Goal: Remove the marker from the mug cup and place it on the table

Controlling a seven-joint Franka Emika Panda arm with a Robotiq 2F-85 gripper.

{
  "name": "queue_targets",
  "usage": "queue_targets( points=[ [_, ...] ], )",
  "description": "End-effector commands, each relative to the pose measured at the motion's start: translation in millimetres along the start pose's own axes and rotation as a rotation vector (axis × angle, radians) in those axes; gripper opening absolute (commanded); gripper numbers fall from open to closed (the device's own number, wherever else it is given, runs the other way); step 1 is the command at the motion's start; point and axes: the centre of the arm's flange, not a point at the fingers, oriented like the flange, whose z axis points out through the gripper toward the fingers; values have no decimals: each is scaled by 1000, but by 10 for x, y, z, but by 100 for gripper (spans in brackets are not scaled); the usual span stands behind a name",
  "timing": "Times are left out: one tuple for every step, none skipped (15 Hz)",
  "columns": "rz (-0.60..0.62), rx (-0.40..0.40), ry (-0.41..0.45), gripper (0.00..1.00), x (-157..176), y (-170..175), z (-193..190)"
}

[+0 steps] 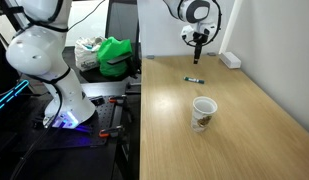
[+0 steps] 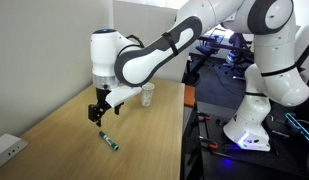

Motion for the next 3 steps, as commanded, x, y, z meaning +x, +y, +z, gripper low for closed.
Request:
queue_targets(
  points=[
    [0, 0, 0, 100, -1, -1, 0],
    [0, 0, 0, 100, -1, -1, 1],
    [0, 0, 0, 100, -1, -1, 1]
  ],
)
